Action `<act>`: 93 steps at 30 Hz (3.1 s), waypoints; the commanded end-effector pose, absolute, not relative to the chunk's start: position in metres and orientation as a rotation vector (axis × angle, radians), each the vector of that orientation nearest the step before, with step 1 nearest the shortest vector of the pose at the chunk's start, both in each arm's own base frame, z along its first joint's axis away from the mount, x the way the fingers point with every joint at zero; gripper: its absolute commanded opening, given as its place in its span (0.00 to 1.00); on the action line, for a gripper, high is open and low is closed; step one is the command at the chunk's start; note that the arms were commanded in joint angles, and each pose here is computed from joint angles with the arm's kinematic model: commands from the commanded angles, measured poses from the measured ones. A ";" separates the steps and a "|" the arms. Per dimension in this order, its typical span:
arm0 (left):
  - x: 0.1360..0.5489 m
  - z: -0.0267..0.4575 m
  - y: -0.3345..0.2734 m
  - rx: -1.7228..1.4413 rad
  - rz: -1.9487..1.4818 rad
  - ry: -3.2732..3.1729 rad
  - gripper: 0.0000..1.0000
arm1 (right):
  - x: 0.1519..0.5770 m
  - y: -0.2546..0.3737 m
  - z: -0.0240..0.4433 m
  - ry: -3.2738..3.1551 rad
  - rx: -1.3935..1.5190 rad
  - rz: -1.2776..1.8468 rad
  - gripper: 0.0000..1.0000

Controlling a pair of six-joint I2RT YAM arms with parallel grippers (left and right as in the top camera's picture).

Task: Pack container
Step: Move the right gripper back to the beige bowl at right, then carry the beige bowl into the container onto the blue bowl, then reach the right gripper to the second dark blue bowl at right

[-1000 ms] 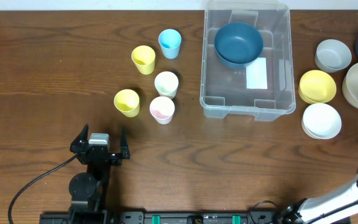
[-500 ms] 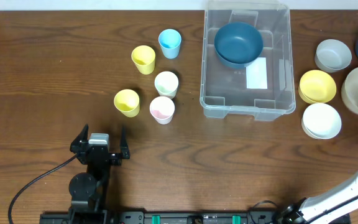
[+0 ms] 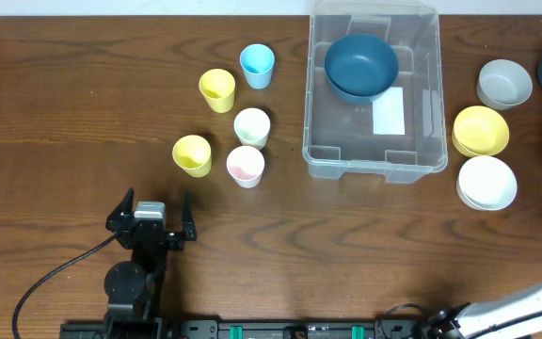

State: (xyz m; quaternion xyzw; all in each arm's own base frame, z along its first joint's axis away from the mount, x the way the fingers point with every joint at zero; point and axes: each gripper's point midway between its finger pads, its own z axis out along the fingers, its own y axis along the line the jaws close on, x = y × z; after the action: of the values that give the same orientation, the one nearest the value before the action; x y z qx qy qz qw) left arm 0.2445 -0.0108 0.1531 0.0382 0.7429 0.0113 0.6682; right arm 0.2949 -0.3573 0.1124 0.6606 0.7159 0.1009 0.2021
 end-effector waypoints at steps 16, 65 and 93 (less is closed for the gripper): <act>0.244 0.136 -0.007 0.085 0.048 1.727 0.98 | 0.538 0.026 0.299 2.175 0.540 0.467 0.01; 0.244 0.136 -0.007 0.085 0.048 1.727 0.98 | 0.472 -0.285 0.268 2.048 1.276 0.128 0.91; 0.244 0.136 -0.007 0.085 0.048 1.727 0.98 | 0.472 -0.380 0.045 2.086 1.576 0.190 0.91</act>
State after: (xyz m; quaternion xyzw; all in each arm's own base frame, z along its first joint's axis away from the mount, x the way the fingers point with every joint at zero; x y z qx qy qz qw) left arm 0.2445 -0.0108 0.1531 0.0382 0.7429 0.0113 0.6682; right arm 0.4646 -0.3854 0.0613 0.5792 0.7698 0.0527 0.2629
